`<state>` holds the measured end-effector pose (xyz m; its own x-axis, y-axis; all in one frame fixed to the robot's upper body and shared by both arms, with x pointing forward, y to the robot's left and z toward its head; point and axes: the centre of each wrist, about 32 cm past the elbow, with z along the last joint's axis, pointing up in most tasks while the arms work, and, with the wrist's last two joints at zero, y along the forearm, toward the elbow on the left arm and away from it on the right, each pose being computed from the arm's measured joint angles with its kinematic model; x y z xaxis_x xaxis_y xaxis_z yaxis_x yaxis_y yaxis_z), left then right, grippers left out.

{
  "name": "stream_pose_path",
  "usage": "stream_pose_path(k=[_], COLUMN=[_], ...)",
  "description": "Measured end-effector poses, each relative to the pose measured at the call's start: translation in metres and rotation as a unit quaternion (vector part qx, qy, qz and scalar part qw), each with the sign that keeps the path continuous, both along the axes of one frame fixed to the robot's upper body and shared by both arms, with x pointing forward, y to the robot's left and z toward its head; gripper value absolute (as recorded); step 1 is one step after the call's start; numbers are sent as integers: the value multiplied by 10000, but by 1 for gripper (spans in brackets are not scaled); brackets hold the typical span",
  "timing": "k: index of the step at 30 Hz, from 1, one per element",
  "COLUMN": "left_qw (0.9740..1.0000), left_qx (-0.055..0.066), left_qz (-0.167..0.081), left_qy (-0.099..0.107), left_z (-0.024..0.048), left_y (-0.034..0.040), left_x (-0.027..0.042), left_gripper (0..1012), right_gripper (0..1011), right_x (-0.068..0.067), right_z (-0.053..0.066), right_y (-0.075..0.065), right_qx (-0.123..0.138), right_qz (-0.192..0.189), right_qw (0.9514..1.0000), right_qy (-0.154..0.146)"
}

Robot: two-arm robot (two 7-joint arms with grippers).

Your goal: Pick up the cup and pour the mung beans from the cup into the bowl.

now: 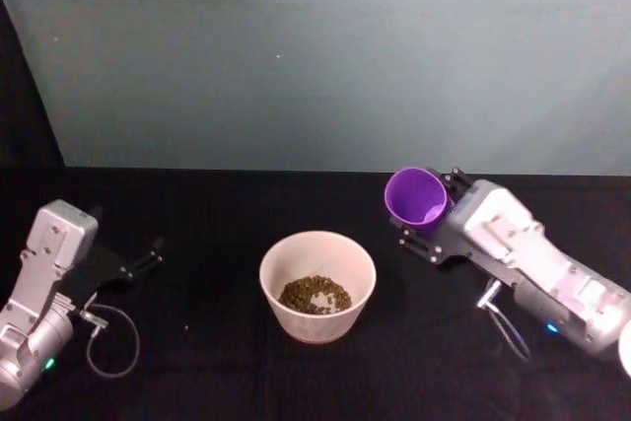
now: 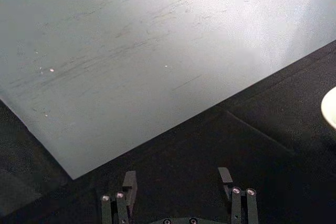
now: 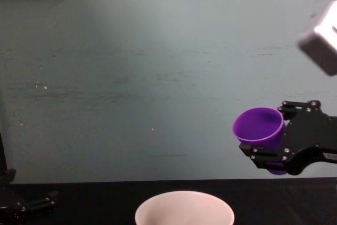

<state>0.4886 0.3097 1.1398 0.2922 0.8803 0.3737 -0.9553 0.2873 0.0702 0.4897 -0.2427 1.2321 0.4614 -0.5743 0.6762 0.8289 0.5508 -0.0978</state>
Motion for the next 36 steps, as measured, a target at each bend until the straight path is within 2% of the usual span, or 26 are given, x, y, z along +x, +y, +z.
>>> stream_pose_path(k=[1, 3, 4, 7, 9, 11, 13, 20, 30, 36], left_qw=[10000, 10000, 10000, 10000, 10000, 10000, 10000, 10000, 10000, 10000], left_qx=[0, 0, 0, 0, 0, 0, 0, 0, 0, 0], left_qz=[0, 0, 0, 0, 0, 0, 0, 0, 0, 0], left_qy=[0, 1, 0, 0, 0, 0, 0, 0, 0, 0], left_z=[0, 0, 0, 0, 0, 0, 0, 0, 0, 0], left_y=[0, 0, 0, 0, 0, 0, 0, 0, 0, 0], left_x=[0, 0, 0, 0, 0, 0, 0, 0, 0, 0], left_gripper=[1000, 1000, 1000, 1000, 1000, 1000, 1000, 1000, 1000, 1000], right_gripper=[722, 722, 722, 722, 722, 722, 722, 722, 722, 722], right_x=[5, 13, 20, 40, 55, 61, 76, 96, 69, 41], right_z=[-47, -91, -132, -231, -314, -343, -451, -617, -789, -908], right_y=[-55, -113, -162, -263, -326, -344, -397, -419, -441, -501], right_qx=[227, 443, 642, 1021, 1244, 1313, 1510, 1696, 1903, 2238], right_qz=[77, 136, 191, 267, 315, 335, 445, 675, 746, 620], right_qw=[9997, 9988, 9975, 9936, 9902, 9891, 9853, 9804, 9757, 9681], right_qy=[73, 146, 224, 411, 543, 575, 668, 737, 785, 938])
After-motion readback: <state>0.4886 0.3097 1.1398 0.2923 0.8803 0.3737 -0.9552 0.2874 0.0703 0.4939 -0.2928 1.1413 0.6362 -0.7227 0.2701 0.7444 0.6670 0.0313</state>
